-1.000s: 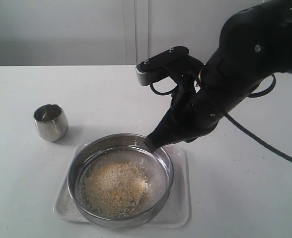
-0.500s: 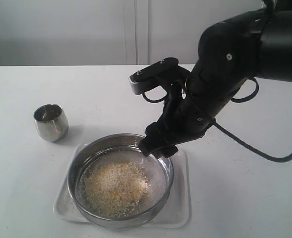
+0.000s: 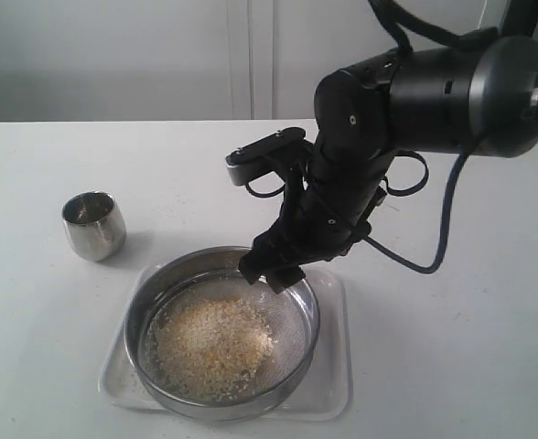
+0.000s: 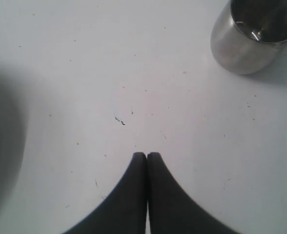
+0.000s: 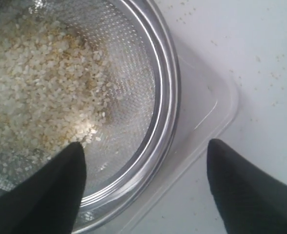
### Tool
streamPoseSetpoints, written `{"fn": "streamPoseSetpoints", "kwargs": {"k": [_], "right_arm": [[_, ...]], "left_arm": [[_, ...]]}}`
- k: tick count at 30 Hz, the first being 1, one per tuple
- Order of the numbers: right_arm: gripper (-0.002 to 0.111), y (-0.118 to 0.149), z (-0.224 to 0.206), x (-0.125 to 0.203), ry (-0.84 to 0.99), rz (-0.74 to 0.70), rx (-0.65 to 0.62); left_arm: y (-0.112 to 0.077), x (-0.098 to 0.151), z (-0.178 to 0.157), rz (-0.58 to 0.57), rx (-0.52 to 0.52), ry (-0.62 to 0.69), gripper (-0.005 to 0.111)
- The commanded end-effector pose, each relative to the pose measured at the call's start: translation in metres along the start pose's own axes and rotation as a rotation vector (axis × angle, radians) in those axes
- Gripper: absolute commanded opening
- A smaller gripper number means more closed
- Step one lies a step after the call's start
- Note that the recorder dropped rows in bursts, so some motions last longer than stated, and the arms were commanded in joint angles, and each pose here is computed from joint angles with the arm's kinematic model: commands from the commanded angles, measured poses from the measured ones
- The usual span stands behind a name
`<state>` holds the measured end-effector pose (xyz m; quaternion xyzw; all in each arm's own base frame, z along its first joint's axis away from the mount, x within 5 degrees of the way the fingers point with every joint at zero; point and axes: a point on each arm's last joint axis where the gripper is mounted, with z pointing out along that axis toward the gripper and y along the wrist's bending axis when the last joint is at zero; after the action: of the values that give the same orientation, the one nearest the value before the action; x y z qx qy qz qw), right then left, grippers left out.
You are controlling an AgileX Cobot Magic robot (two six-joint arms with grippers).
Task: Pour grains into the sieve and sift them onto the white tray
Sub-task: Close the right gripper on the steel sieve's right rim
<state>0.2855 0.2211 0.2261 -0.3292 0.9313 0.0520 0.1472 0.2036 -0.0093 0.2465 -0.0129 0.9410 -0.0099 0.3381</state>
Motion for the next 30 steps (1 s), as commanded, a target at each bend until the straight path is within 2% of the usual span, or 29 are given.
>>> {"fn": "streamPoseSetpoints", "kwargs": {"k": [1,19,30], "right_arm": [[0.063,-0.006,0.010,-0.006,0.001,0.013,0.011],[0.055,-0.007,0.055,-0.013,-0.008,0.005,0.017],[0.049,-0.013,0.068,-0.015,-0.015,-0.077,0.083]], "left_arm": [[0.001,0.003,-0.001,-0.007,-0.003,0.005,0.000],[0.001,0.003,-0.001,-0.007,-0.003,0.005,0.000],[0.001,0.003,-0.001,-0.007,-0.003,0.005,0.000]]}}
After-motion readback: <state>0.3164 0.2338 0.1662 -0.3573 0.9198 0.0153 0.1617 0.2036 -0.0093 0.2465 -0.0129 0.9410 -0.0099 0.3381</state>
